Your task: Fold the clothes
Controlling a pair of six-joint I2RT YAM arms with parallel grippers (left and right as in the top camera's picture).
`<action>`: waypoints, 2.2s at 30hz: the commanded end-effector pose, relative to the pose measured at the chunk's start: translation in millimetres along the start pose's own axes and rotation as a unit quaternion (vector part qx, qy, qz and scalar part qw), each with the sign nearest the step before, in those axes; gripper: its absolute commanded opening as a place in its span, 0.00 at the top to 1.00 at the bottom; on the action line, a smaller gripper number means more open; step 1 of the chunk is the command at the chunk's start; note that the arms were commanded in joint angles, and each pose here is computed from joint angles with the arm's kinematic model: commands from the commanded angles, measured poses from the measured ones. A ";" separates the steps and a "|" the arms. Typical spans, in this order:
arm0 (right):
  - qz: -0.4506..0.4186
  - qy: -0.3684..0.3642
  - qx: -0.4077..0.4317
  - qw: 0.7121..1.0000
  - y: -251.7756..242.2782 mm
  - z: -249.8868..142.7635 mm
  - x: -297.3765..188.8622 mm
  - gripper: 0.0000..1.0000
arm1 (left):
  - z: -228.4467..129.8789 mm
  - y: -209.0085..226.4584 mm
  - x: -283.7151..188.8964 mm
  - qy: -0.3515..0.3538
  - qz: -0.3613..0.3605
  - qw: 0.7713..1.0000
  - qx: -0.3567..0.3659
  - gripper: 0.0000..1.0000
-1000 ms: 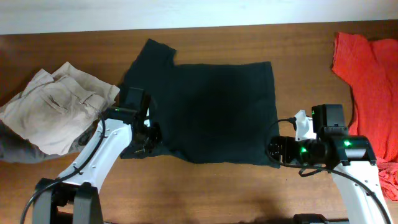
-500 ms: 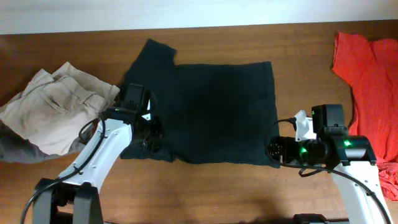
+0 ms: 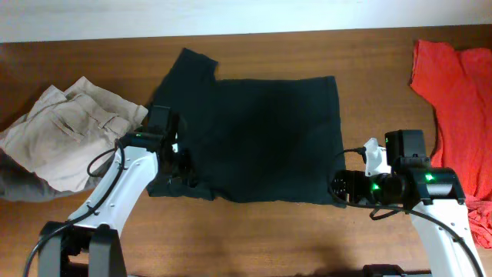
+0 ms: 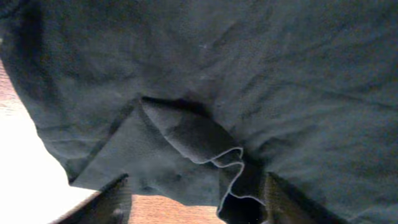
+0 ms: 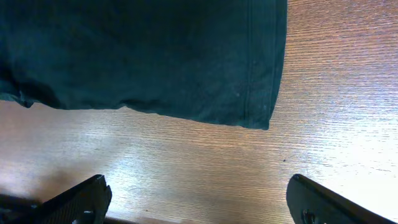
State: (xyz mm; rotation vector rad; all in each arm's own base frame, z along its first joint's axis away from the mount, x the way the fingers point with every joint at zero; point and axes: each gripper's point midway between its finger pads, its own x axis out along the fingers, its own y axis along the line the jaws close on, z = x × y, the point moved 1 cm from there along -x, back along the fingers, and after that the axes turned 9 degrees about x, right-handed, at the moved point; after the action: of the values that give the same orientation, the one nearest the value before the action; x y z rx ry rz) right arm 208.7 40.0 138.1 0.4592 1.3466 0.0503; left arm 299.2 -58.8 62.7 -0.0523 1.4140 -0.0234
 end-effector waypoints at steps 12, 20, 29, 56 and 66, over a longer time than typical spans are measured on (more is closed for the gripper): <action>-0.003 -0.004 -0.002 1.000 1.2 2.6 -1.9 0.05 | -45.7 -10.6 1.1 0.096 -0.044 0.994 0.002 0.99; -0.002 -0.006 -0.003 1.000 1.5 3.6 -1.9 0.05 | -44.7 -11.0 26.7 0.068 -0.048 0.997 0.007 0.99; -0.001 -0.009 -0.004 1.000 1.9 5.0 -1.9 0.05 | -7.4 -25.9 31.4 -0.011 -0.068 0.997 0.024 0.99; -0.003 -0.004 0.005 1.000 1.1 2.7 -1.9 0.04 | -16.8 32.8 23.1 0.031 0.030 0.997 -0.069 0.89; -0.067 0.095 0.125 0.985 -22.7 -3.6 38.1 0.16 | -30.6 41.2 31.9 0.055 0.052 0.995 -0.070 0.87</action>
State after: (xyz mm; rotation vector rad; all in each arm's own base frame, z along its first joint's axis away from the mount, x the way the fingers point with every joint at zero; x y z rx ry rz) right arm 208.4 34.7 110.1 0.5592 1.4961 -0.1086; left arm 279.3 -25.8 30.5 -0.1004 1.5039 0.1255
